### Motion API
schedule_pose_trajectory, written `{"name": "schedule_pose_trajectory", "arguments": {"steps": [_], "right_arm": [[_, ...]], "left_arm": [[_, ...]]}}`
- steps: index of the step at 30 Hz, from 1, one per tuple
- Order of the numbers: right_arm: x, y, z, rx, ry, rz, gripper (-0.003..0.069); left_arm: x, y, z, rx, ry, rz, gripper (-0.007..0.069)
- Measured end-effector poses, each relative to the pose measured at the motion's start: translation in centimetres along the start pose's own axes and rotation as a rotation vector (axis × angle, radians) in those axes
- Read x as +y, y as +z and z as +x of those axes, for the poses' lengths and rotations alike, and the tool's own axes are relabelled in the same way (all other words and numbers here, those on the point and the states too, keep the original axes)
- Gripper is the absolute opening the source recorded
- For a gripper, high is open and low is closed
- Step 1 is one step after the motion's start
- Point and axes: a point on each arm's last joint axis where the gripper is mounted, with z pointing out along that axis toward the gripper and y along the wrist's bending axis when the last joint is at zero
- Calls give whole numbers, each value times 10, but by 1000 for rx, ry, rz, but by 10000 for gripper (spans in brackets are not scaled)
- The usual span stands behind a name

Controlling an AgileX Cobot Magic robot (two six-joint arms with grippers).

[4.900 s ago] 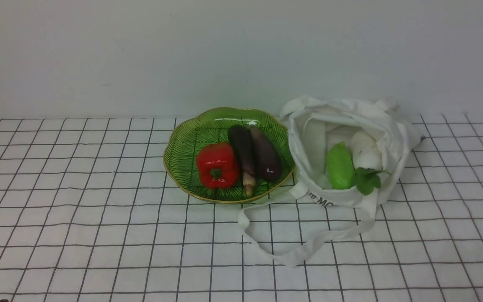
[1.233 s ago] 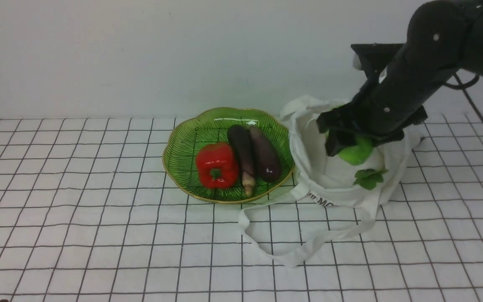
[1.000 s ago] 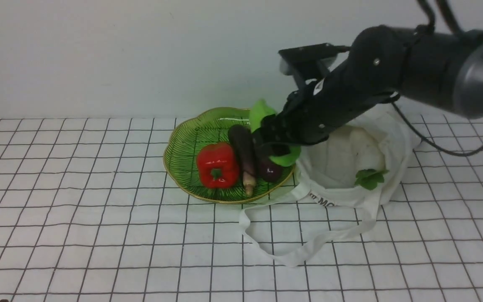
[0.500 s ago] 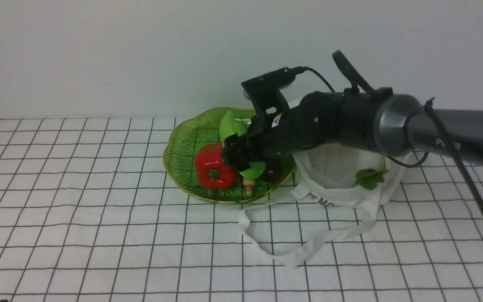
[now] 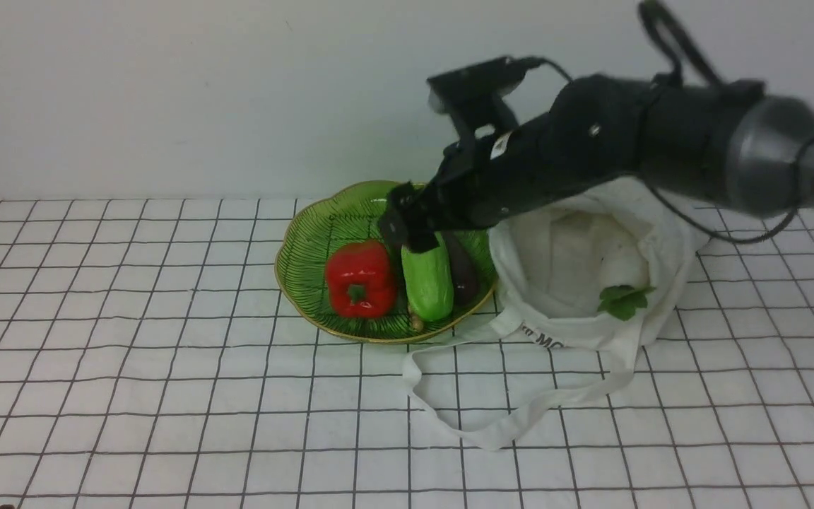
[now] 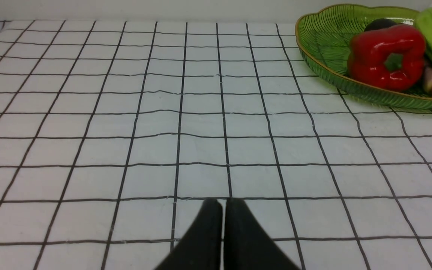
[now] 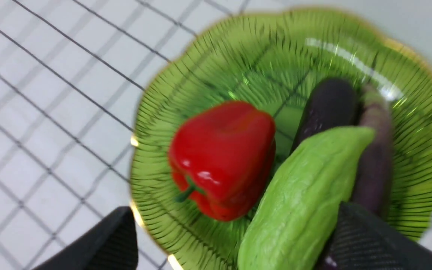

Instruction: Take vegetables from bag on white checkered tablecloth place on plate.

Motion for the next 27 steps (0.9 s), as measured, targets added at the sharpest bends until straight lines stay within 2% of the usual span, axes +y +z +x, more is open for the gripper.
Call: {"name": "schedule_pose_trajectory", "arguments": {"steps": [3,4,5,7,8,12,14,18,20,23,27], "right_arm": [[6,-57,-16,-31,-32,-9,556],[10,-101,-22,-49,-71,3,494],[11,-106,-22,-51,-73,2,486],[13,-143,-23,-64,-110,26,425],[14,-174,-19,-47,-126,49,369],[16,-244,-1,-2,-106,129,203],[17,-264,6,0,-85,156,164],[22,-327,40,-83,-21,284,21],[26,-339,56,-94,-7,311,2],[37,-367,104,-158,43,345,-13],[44,-371,153,-292,73,351,-14]], "left_arm": [[0,0,0,0,0,0,-8],[0,0,0,0,0,0,-8],[0,0,0,0,0,0,-8],[0,0,0,0,0,0,-8],[0,0,0,0,0,0,-8],[0,0,0,0,0,0,-8],[0,0,0,0,0,0,-8],[0,0,0,0,0,0,-8],[0,0,0,0,0,0,-8],[0,0,0,0,0,0,-8],[0,0,0,0,0,0,-8]]}}
